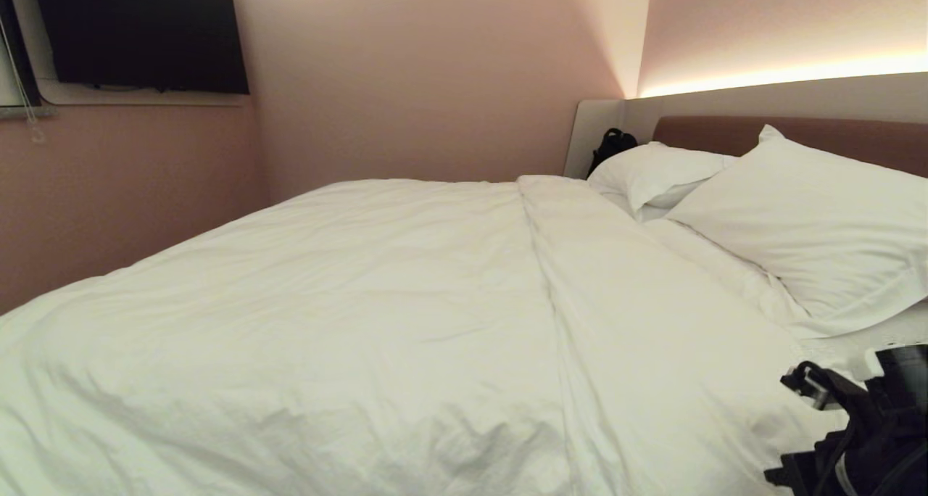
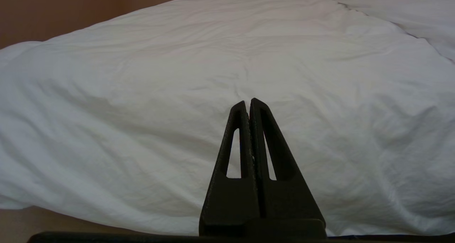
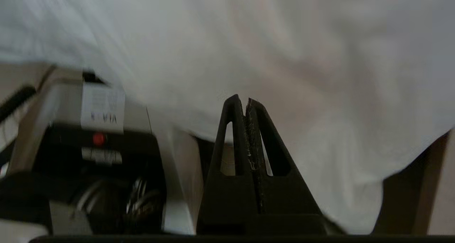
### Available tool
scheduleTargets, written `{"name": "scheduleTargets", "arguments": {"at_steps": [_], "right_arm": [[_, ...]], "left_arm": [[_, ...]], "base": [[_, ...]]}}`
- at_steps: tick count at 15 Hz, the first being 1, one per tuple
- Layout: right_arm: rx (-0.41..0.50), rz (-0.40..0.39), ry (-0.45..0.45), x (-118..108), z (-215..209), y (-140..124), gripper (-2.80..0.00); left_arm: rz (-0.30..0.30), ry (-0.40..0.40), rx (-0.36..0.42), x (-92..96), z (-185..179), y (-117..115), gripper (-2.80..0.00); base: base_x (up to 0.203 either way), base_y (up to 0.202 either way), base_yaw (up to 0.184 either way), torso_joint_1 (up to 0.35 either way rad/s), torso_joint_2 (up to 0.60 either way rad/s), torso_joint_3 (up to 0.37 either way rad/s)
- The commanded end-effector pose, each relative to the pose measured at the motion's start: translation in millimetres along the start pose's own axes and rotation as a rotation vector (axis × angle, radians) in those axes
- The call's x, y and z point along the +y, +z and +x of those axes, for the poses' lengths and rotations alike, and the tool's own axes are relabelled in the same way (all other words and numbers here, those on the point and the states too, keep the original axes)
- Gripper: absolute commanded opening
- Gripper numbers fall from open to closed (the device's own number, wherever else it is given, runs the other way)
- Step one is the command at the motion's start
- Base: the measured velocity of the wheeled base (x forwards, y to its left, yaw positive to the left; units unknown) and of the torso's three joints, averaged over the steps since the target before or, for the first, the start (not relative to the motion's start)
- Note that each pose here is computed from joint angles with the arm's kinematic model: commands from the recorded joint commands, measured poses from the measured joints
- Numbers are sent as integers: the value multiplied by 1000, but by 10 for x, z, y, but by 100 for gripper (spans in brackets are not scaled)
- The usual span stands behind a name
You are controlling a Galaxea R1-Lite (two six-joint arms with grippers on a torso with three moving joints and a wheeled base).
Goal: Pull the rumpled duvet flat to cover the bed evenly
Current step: Flatten the corners of the folded blanket
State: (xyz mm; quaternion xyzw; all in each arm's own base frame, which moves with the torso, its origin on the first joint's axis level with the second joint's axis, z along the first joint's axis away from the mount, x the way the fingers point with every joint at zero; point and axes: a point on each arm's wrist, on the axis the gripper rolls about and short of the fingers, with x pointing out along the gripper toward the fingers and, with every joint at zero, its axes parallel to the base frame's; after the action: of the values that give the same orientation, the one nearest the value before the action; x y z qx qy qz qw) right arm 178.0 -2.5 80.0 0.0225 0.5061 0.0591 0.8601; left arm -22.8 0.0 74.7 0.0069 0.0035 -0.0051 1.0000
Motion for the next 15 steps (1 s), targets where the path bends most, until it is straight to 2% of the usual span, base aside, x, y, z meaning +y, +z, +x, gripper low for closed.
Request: {"name": "scheduleTargets", "arguments": {"at_steps": [1, 4, 10, 15], "right_arm": [[247, 30, 12, -4, 79, -211, -280], [207, -19, 12, -17, 156, -128, -280], [153, -38, 6, -38, 272, 50, -280], [206, -66, -29, -70, 421, 89, -280]], "left_arm": [[0, -1, 1, 0, 0, 0, -280], [0, -1, 1, 0, 0, 0, -280], [0, -1, 1, 0, 0, 0, -280], [0, -1, 1, 0, 0, 0, -280]], "base": [[0, 0, 0, 0, 0, 0], [0, 0, 0, 0, 0, 0], [0, 0, 0, 0, 0, 0], [0, 0, 0, 0, 0, 0]]}}
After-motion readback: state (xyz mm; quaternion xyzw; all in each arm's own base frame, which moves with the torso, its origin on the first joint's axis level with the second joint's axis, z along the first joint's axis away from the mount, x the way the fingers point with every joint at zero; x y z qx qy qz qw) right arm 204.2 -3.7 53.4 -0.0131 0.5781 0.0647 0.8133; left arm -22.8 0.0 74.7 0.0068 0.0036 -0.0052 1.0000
